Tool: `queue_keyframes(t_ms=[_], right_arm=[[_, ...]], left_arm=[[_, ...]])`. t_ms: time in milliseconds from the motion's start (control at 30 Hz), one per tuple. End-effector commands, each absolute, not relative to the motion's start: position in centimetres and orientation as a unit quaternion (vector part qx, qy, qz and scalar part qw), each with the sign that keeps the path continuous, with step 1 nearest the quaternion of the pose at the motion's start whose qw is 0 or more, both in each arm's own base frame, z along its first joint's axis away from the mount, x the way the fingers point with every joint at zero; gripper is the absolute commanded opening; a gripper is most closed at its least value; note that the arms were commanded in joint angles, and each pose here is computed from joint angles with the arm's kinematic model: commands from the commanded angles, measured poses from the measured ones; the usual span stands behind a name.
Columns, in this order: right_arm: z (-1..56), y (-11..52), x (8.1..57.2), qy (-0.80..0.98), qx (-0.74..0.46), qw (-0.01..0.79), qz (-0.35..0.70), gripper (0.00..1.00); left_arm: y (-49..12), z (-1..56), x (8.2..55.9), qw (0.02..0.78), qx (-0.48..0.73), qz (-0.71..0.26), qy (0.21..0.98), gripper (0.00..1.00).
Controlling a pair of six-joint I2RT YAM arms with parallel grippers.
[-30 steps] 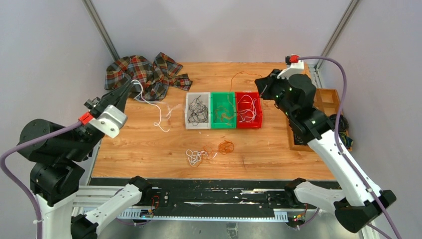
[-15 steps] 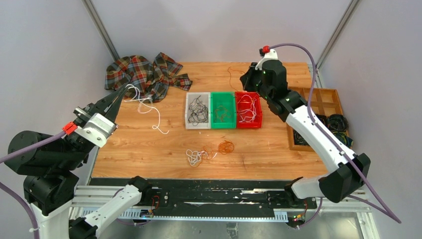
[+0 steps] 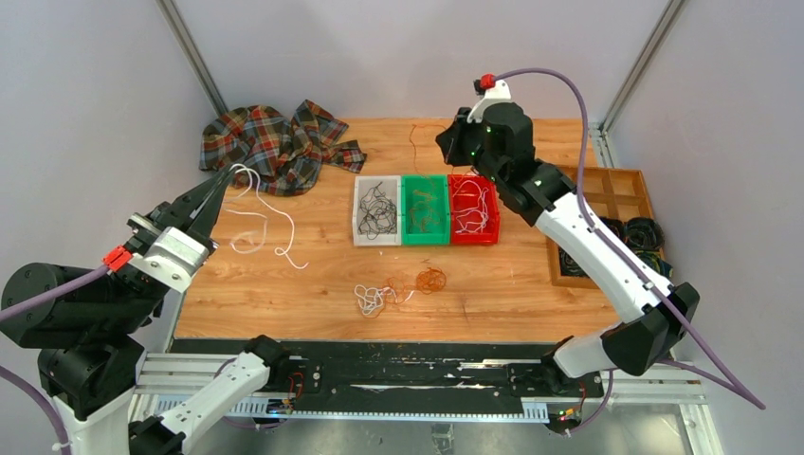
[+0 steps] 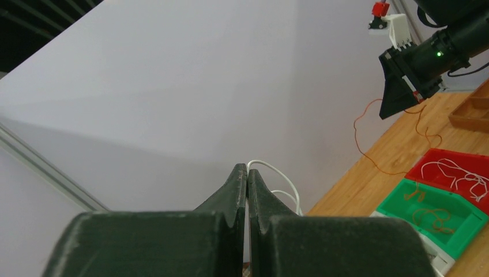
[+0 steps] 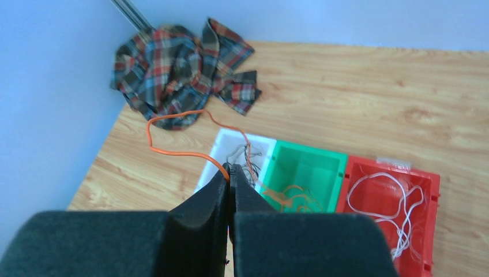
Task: Untangle the cables
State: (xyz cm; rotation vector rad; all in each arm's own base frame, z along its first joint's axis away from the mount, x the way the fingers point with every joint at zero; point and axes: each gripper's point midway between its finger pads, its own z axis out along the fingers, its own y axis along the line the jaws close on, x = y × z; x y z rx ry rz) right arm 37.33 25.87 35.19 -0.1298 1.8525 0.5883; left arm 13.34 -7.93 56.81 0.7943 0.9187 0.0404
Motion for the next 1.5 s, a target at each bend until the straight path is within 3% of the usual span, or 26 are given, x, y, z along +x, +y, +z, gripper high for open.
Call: queue_keyframes(t_ms=[0,733,1067,1267,1467], right_arm=[[39.5,26.1,37.0,0.766,-0.051,0.587,0.256,0.01],[30.6,24.4,38.1,0.832,-0.02,0.53,0.162,0.01],[25.5,28.1,38.0,0.884,-0.017,0.427,0.189,0.01],[23.8,28.3,39.3,0.881,0.014,0.446,0.159,0.01],[22.2,29.3,41.5,0.849,0.07,0.487,0.193,0.01]], left_arm=[[-7.5,58.3,12.3,0.838,0.361,0.019,0.408,0.01],[-7.5,58.5,12.3,0.837,0.364,0.021,0.409,0.01],[-7.4,58.8,12.2,0.839,0.361,0.024,0.407,0.01],[-7.2,59.1,12.0,0.841,0.359,0.026,0.404,0.01],[-7.1,58.7,12.2,0.838,0.361,0.031,0.408,0.01]])
